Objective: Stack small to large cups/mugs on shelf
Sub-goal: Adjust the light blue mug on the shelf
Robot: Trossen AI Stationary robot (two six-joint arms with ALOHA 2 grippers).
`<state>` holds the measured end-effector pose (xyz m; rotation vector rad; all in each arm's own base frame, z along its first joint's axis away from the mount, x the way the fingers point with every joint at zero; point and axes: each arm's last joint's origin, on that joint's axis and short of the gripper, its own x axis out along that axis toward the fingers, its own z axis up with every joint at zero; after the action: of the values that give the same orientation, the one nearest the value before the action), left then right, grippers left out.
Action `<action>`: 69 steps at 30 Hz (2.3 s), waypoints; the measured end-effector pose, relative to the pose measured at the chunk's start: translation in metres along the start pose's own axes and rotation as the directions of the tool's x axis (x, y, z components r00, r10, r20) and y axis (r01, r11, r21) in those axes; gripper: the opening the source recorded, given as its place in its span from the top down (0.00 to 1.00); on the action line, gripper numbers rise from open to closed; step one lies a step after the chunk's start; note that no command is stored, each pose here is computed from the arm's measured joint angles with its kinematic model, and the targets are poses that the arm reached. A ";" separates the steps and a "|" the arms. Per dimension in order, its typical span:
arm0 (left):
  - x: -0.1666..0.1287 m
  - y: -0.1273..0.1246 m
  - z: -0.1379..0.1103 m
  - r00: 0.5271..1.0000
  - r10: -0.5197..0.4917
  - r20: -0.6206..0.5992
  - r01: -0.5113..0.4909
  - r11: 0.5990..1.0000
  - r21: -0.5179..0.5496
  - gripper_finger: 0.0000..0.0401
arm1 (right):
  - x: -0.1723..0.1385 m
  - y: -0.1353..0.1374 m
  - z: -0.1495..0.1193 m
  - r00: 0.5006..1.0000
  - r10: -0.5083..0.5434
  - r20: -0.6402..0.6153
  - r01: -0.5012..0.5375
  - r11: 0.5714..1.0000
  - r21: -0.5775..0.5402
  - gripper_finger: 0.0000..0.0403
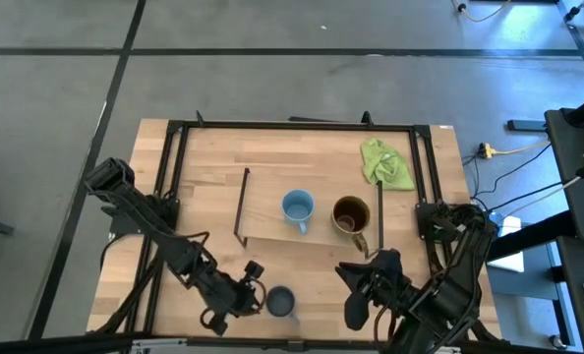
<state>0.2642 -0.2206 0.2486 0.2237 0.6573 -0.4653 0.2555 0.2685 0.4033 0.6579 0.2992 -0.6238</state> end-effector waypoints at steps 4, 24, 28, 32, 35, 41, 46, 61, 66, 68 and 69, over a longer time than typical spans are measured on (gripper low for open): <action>-0.009 0.026 0.004 0.991 0.001 -0.137 -0.009 0.998 -0.058 0.89 | 0.000 0.000 0.000 1.000 0.002 0.014 -0.002 1.000 0.007 0.83; -0.089 0.157 -0.002 0.894 0.262 -0.365 -0.267 0.963 0.038 0.93 | 0.001 0.000 0.002 0.998 0.006 0.055 -0.007 1.000 0.015 0.83; -0.110 0.173 -0.001 0.923 0.306 -0.233 -0.305 0.951 0.042 0.93 | 0.001 0.000 0.002 0.998 0.006 0.055 -0.007 1.000 0.012 0.83; -0.114 0.191 -0.007 0.920 0.343 -0.190 -0.344 0.938 0.029 0.93 | 0.003 0.000 0.003 0.998 0.001 0.060 -0.002 1.000 0.009 0.83; -0.109 0.202 -0.017 0.908 0.359 -0.218 -0.362 0.932 0.025 0.93 | 0.004 0.000 0.004 0.998 -0.001 0.062 0.001 1.000 0.010 0.83; -0.100 0.219 -0.026 0.916 0.366 -0.166 -0.372 0.928 -0.005 0.93 | 0.004 0.000 0.004 0.998 -0.001 0.061 0.000 1.000 0.014 0.83; -0.092 0.229 -0.031 0.919 0.364 -0.150 -0.372 0.928 -0.026 0.93 | 0.004 0.000 0.004 0.998 0.000 0.061 -0.001 1.000 0.019 0.83; -0.061 0.233 -0.035 0.950 0.275 -0.150 -0.283 0.959 -0.028 0.93 | 0.009 0.000 0.006 0.998 -0.015 0.058 0.014 1.000 0.018 0.83; -0.060 0.235 -0.030 0.954 0.283 -0.101 -0.286 0.958 -0.021 0.93 | 0.011 0.000 0.007 0.998 -0.020 0.059 0.019 1.000 0.012 0.83; -0.060 0.235 -0.030 0.956 0.277 -0.094 -0.280 0.960 -0.024 0.93 | 0.012 0.000 0.008 0.998 -0.023 0.055 0.023 1.000 0.011 0.83; -0.060 0.235 -0.030 0.956 0.277 -0.094 -0.280 0.960 -0.024 0.93 | 0.013 0.000 0.008 0.998 -0.025 0.054 0.024 1.000 0.011 0.83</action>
<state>0.3194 0.0155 0.2763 0.2992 0.7090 -0.1726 0.2661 0.2580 0.4037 0.6471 0.2541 -0.6661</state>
